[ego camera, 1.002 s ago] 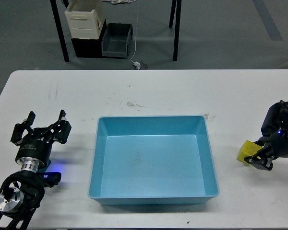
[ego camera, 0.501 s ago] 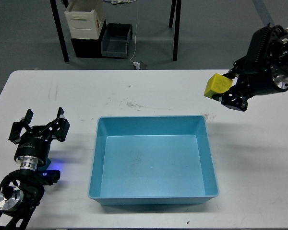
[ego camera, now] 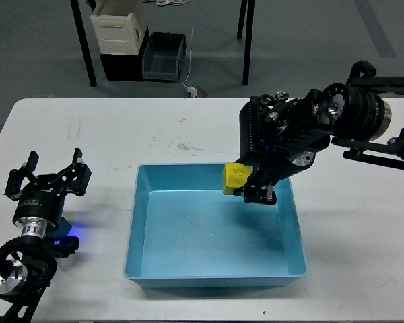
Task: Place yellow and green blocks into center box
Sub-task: 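Lift the yellow cube and carry it over the blue box, release, then withdraw the right gripper away from the box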
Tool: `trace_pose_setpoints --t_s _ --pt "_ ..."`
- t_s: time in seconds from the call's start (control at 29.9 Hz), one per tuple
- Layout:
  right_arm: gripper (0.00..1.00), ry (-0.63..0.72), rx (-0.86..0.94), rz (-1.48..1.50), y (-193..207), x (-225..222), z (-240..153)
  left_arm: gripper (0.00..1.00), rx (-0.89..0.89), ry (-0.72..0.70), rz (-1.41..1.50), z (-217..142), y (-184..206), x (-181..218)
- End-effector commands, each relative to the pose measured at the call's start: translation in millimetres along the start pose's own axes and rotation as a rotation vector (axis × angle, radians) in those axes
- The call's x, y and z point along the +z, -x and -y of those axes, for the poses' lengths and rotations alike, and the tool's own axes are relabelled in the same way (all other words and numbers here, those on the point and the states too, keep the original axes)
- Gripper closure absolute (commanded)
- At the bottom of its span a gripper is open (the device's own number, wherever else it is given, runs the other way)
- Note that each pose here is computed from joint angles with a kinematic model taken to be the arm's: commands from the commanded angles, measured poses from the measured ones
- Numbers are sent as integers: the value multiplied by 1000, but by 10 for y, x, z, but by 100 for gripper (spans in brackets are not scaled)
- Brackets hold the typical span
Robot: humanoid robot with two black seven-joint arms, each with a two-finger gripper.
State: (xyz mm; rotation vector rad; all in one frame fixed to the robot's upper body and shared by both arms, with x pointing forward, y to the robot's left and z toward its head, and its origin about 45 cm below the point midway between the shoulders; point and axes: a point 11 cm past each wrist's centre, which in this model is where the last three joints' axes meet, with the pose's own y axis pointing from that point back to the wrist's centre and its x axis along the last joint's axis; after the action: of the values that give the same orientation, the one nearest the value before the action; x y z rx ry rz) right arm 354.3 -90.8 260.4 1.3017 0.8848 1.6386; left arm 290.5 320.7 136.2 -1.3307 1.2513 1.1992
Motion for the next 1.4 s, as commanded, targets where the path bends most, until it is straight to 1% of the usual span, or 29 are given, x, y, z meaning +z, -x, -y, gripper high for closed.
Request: trace_pose_setpoints --t_s 0.0,0.17,0.23,0.27,0.3,0.33,0.37,0.43,0.47,0.6,0.74,0.8,0.87,1.0,1.07,1.14,1.24,1.37 --pt "94 -52 -38 -22 -1 -148 223 0 -16 -7 4 59 58 -8" --pt "90 -112 -48 -19 -56 -336 557 0 -21 -8 19 78 95 33" --pt "86 -117 -50 -12 -53 -352 619 0 -21 -8 19 83 98 31" --pt "80 -116 -51 -5 -39 -346 631 0 -20 -7 21 82 95 38" --pt "64 -119 -52 2 -27 -352 655 0 -22 -9 21 81 96 34" --pt "41 -122 -47 12 -24 -359 674 0 -25 -11 22 82 104 34" --pt "27 -128 -42 21 -18 -380 698 0 -27 -13 24 84 110 35" --pt "8 -134 -38 31 -2 -401 722 0 -27 -28 30 85 120 23" --pt "2 -134 -39 33 4 -397 719 0 -28 -34 29 85 124 15" --pt "1 -122 -34 45 24 -351 683 0 -35 -103 62 134 198 3" --pt "1 -58 69 104 -130 -97 458 0 -55 -169 122 222 344 61" --pt "1 -26 141 155 -193 36 331 0 -71 -174 168 278 454 162" --pt "1 -13 250 224 -310 125 242 0 -87 -166 213 338 570 280" --pt "1 -1 446 344 -473 251 59 0 -145 -166 266 478 841 380" --pt "1 0 529 386 -548 294 -30 0 -178 -142 320 590 1070 553" --pt "1 -11 604 432 -591 310 -113 0 -192 -109 338 668 1159 693" --pt "1 -6 722 516 -584 410 -282 0 -190 -88 381 778 1239 821" --pt "1 9 908 697 -357 568 -482 0 -171 -90 571 781 1309 1032"
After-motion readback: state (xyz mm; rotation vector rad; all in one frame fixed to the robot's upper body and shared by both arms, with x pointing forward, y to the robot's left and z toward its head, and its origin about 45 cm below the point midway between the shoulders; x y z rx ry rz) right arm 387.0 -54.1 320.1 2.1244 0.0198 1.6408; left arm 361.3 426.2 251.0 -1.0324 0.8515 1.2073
